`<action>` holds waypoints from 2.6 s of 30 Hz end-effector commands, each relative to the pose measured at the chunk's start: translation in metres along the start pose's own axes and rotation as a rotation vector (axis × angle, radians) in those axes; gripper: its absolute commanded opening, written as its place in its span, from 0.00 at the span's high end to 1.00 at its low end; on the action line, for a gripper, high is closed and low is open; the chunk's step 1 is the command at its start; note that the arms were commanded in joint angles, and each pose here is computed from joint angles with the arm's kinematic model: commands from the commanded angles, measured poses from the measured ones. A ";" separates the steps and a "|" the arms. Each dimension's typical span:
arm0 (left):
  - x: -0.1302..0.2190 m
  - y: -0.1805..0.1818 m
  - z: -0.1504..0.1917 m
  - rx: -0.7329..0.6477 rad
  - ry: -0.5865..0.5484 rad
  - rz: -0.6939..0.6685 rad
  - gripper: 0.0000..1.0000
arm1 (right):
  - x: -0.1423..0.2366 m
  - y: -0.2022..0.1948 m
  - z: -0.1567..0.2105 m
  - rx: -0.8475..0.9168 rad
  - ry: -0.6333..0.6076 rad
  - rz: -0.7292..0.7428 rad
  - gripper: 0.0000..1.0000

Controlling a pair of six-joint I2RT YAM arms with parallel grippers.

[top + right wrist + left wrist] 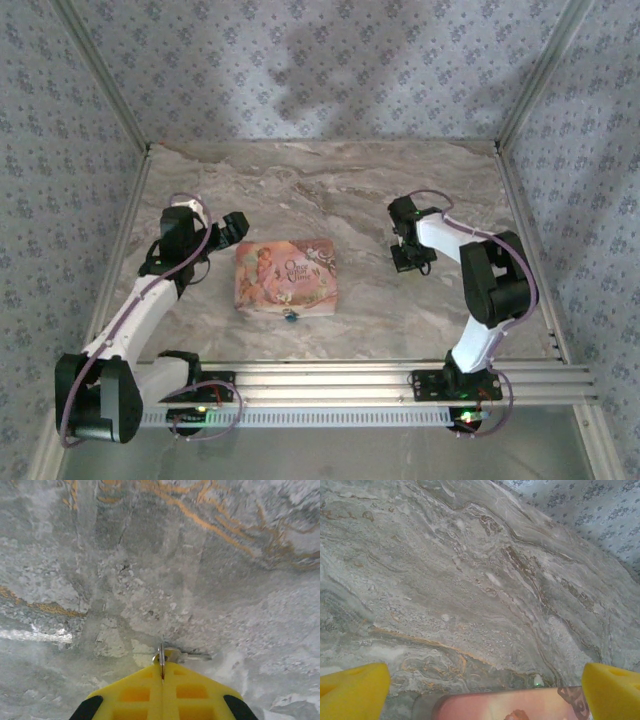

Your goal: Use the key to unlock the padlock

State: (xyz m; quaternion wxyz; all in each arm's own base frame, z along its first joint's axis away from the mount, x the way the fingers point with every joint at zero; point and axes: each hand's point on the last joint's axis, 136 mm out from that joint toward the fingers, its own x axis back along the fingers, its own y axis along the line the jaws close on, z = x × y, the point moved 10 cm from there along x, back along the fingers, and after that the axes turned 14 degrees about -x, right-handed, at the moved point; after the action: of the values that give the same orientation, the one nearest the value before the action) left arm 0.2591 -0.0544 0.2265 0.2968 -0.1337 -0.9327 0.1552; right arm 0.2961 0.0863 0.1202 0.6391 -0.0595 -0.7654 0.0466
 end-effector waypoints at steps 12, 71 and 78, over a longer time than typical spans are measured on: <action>0.005 -0.029 -0.026 0.057 0.031 0.233 0.03 | 0.073 0.016 -0.007 0.126 -0.331 -0.166 1.00; -0.090 -0.187 0.009 1.055 0.269 0.846 0.50 | 0.162 0.096 0.013 0.251 -0.762 -0.997 1.00; -0.091 -0.185 0.011 1.057 0.267 0.833 0.59 | 0.164 0.092 0.014 0.246 -0.771 -0.988 1.00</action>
State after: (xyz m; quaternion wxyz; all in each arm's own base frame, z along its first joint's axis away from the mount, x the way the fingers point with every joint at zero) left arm 0.2937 -0.2557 0.2323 0.3680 -0.3219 -0.5590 0.6697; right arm 0.2609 0.2054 0.2634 0.2625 0.4009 -0.8648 -0.1499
